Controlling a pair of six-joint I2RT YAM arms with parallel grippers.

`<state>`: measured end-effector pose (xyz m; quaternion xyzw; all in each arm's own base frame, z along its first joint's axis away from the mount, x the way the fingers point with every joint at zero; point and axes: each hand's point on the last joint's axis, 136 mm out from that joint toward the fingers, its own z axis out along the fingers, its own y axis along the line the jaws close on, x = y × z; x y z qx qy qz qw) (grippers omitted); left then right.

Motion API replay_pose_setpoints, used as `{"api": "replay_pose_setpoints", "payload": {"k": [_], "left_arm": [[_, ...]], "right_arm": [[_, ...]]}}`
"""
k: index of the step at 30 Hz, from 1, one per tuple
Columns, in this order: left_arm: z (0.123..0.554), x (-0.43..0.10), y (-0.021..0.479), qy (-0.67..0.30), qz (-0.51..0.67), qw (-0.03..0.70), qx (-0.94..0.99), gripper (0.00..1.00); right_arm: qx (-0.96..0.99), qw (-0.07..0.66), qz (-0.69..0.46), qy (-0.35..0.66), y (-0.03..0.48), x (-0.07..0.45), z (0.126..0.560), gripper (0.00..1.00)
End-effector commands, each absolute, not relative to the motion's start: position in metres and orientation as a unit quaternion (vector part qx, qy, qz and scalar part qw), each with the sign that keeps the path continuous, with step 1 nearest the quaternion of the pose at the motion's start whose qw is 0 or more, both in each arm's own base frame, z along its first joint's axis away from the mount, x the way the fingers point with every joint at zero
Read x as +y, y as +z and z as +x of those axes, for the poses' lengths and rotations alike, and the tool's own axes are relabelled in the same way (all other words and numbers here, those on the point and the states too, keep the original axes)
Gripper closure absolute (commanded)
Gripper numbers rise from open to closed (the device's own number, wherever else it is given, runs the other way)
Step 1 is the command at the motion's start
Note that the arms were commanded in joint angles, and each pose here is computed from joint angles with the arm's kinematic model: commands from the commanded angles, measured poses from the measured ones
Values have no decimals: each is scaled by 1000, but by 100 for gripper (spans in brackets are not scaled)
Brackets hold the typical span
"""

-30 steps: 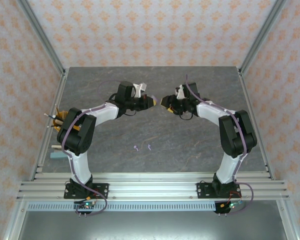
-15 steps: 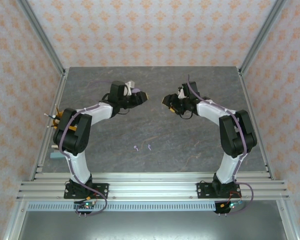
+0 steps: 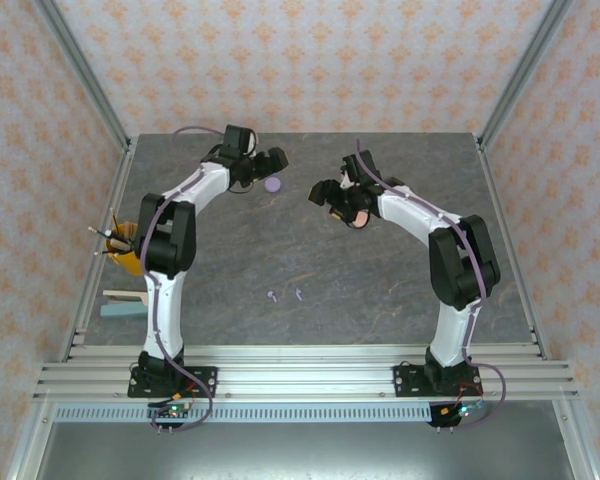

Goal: Insert the wireless bluetooth earbuds into the charging case

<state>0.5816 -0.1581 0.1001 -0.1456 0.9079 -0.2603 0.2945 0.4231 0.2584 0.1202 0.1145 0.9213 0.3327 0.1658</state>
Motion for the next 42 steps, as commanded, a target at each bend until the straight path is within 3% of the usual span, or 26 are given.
{"api": "replay_pose_setpoints", "payload": {"k": [1, 15, 26, 33, 36, 42], "left_arm": [[576, -154, 75, -217, -138, 241, 936, 4], [613, -180, 49, -254, -140, 209, 934, 3], [563, -246, 54, -310, -43, 165, 935, 3], [497, -286, 71, -357, -7, 151, 922, 4], [480, -277, 91, -360, -53, 184, 913, 3], [480, -197, 139, -308, -179, 271, 894, 1]], "right_arm": [[925, 175, 112, 317, 128, 253, 423, 30], [925, 186, 110, 312, 146, 243, 407, 30], [923, 201, 115, 308, 155, 237, 404, 30], [922, 221, 133, 290, 161, 223, 397, 30], [920, 232, 150, 279, 166, 213, 392, 30], [926, 229, 191, 230, 159, 195, 392, 30]]}}
